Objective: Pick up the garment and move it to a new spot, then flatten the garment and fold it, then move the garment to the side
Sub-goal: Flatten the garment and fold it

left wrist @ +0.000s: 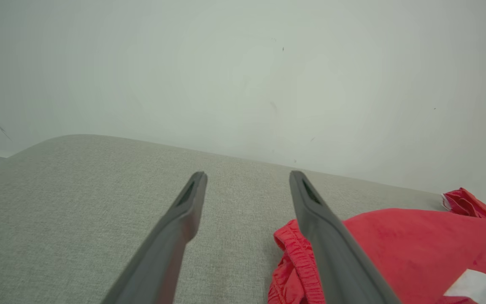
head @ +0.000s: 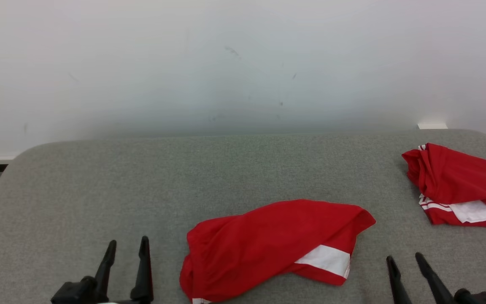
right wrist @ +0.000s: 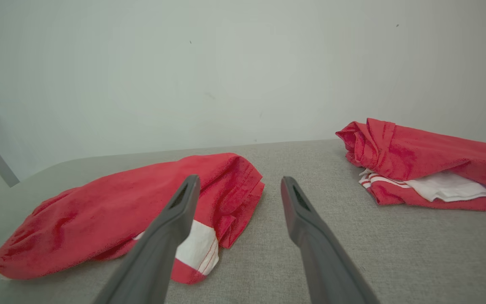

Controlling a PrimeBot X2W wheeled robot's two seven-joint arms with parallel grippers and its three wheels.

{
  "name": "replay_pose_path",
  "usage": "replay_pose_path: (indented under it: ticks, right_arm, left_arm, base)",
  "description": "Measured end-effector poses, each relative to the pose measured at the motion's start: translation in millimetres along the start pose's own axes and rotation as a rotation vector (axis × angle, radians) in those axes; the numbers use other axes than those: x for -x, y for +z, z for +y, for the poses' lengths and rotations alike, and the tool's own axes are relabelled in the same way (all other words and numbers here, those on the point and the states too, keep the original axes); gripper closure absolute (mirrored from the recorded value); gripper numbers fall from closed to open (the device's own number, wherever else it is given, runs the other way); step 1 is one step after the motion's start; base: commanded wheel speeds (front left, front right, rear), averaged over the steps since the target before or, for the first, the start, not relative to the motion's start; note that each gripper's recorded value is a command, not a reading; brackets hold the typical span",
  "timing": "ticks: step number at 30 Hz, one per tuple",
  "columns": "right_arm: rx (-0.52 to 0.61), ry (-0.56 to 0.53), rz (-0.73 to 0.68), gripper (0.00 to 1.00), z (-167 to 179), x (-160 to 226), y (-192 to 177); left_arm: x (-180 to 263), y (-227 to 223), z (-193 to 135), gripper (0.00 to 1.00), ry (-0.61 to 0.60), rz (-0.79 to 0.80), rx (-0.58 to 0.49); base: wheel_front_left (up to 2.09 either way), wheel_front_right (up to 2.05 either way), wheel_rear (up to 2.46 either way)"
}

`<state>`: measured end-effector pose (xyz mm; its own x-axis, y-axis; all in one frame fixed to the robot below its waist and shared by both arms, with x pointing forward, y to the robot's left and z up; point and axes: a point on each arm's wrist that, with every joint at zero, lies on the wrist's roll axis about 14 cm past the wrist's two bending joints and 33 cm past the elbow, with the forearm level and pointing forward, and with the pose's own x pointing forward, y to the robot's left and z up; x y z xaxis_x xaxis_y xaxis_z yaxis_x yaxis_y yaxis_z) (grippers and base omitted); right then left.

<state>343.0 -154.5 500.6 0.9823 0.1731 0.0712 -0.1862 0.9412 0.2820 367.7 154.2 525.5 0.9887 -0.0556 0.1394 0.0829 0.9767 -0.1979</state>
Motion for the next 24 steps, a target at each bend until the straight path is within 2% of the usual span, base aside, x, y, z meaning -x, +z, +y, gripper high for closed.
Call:
replay_pose_path:
  ticks: [6, 8, 14, 24]
  right_arm:
    - [-0.084, 0.043, 0.242, 0.00, 14, 8, -56]
    - [-0.138, 0.044, 0.268, 0.00, 16, 1, -61]
    - [-0.204, 0.073, 0.404, 0.00, 26, -13, -89]
    - [-0.214, 0.125, 0.515, 0.00, 39, -35, -115]
  left_arm:
    - [4, -12, -8, 0.00, -0.045, 0.038, 0.009]
    - [7, -20, -14, 0.00, -0.072, 0.065, 0.012]
    - [29, -63, -33, 0.00, -0.158, 0.208, 0.018]
    - [47, -108, -41, 0.00, -0.230, 0.379, 0.022]
  base:
    - [0.00, 0.00, 0.00]
    - [0.00, 0.00, 0.00]
    - [0.00, 0.00, 0.00]
    - [0.00, 0.00, 0.00]
